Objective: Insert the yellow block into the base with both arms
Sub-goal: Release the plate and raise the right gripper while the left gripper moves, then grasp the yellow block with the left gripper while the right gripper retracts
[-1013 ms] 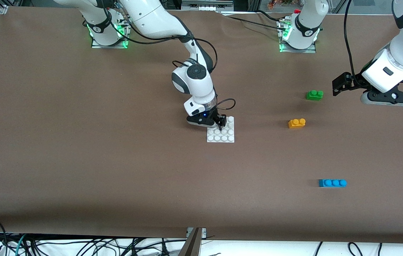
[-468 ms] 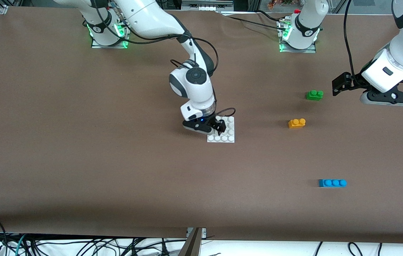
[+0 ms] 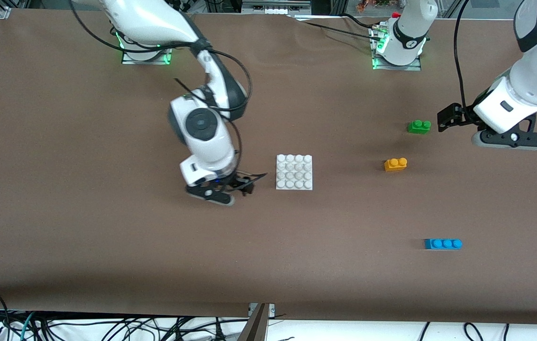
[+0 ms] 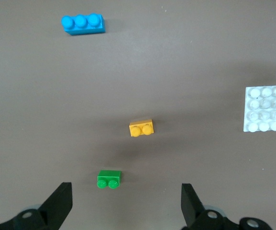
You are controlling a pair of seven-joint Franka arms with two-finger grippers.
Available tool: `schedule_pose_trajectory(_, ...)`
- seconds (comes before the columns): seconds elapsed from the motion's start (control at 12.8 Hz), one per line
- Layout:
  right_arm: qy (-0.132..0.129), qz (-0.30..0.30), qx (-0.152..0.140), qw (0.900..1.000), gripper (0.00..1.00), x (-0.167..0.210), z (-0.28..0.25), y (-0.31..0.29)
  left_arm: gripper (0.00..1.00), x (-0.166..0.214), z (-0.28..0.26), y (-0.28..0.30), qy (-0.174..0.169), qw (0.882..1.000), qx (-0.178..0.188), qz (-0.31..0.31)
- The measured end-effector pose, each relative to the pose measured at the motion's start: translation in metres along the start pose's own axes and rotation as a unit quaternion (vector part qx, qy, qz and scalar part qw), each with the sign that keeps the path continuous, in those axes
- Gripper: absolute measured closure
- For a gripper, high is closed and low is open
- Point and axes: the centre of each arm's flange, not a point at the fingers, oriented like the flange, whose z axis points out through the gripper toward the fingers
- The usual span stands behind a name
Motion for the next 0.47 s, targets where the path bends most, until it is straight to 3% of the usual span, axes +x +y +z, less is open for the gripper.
schedule_pose_trajectory(0.23, -0.042, -0.038, -0.017, 0.998, 0.00, 0.035, -0.055, 0.084, 0.00, 0.003, 0.020, 0.003, -0.029, 1.000, 0.001, 0.003)
schedule_pose_trajectory(0.47, -0.078, -0.061, -0.006, 0.995, 0.00, 0.044, -0.108, 0.175, 0.00, 0.008, 0.053, 0.004, -0.041, 0.999, 0.001, 0.004)
